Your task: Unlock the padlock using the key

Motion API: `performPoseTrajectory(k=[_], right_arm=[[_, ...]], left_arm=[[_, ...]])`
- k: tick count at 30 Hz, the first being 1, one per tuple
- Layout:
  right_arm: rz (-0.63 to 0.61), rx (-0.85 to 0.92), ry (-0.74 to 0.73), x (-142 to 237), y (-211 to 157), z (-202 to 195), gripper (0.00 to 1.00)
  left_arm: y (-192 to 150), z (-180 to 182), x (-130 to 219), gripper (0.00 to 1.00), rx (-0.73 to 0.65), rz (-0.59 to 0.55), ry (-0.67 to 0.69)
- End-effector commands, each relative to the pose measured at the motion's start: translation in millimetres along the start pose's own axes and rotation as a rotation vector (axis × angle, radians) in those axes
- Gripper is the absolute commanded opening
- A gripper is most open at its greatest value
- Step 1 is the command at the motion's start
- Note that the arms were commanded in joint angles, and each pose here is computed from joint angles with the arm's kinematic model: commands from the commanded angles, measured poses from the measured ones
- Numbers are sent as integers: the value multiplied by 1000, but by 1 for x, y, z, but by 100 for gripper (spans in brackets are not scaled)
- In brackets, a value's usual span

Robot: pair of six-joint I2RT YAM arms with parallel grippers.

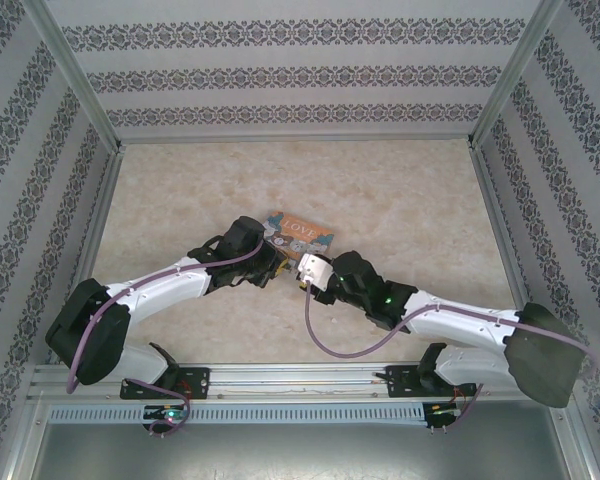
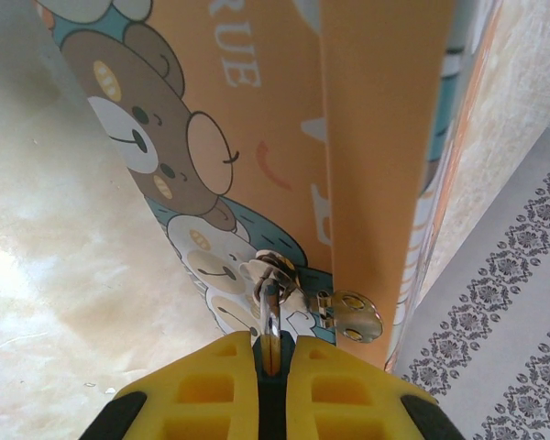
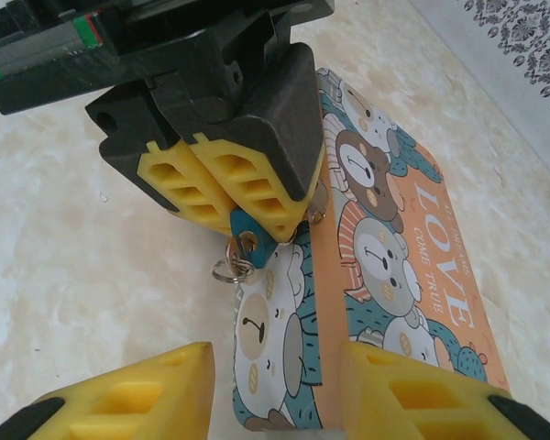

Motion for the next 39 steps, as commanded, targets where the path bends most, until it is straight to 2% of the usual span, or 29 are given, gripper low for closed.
performPoseTrajectory(k=[1, 39], right_arm=[[-45, -26, 27, -4, 18, 5, 39], [-30, -50, 41, -37, 20, 16, 21]], left_arm=[[-3, -10, 5, 0, 13, -15, -16], [-9, -17, 2, 0, 18, 2, -47]])
Point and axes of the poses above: each hand's point on the last joint's axis, 136 mm out from that joint toward the fingers, its own x axis back along the fingers, its own z axis along the line the jaws close on, y = z × x, the point moved 1 cm from there along x, back along the fingers, and after that the axes turned 7 degrees about -x, right-handed, at the moved point
